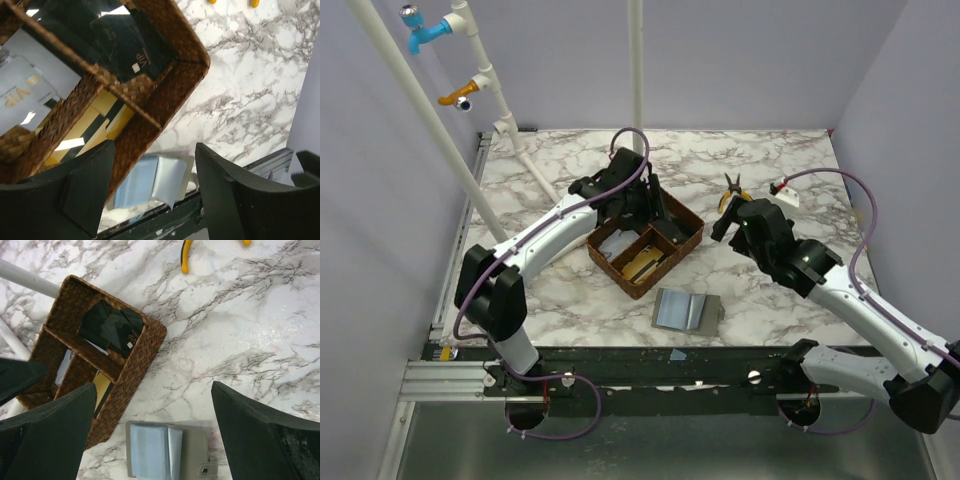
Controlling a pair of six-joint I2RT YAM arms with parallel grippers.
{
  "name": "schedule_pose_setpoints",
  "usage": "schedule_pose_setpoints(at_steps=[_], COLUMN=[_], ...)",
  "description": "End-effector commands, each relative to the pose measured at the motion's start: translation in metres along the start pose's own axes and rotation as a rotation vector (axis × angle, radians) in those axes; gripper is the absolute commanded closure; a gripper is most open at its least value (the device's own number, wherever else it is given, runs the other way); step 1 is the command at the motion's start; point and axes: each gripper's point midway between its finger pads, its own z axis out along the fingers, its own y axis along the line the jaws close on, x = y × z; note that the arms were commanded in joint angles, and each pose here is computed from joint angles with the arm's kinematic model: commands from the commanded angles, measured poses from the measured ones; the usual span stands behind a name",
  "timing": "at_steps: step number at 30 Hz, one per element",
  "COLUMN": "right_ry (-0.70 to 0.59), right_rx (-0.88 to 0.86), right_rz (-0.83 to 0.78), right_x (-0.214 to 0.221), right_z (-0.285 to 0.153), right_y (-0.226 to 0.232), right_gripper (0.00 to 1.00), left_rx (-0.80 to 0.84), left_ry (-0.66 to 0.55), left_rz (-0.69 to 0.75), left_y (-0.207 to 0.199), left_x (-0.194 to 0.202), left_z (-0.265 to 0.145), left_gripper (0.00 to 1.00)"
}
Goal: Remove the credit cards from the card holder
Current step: Remove the credit card from the card holder.
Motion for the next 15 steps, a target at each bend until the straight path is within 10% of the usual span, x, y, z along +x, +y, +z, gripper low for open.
schedule_pose_setpoints(at_steps=[1,15], right_ry=[0.089,0.234], right_rx=[0.089,-0.009], right_rz=[-0.082,-0.128], right_x=[0.013,0.097], right_z=[0.006,-0.013], right_y=[-0.008,0.027], right_gripper=[0.0,0.01], left_rx=[-0.032,0.038], left_ry=[-0.01,-0.007], left_rz=[0.024,0.056], left_y=[0.019,0.066], left_x=[0.017,0.091], left_z=[-0.029,-0.06], left_gripper=[0.32,0.32])
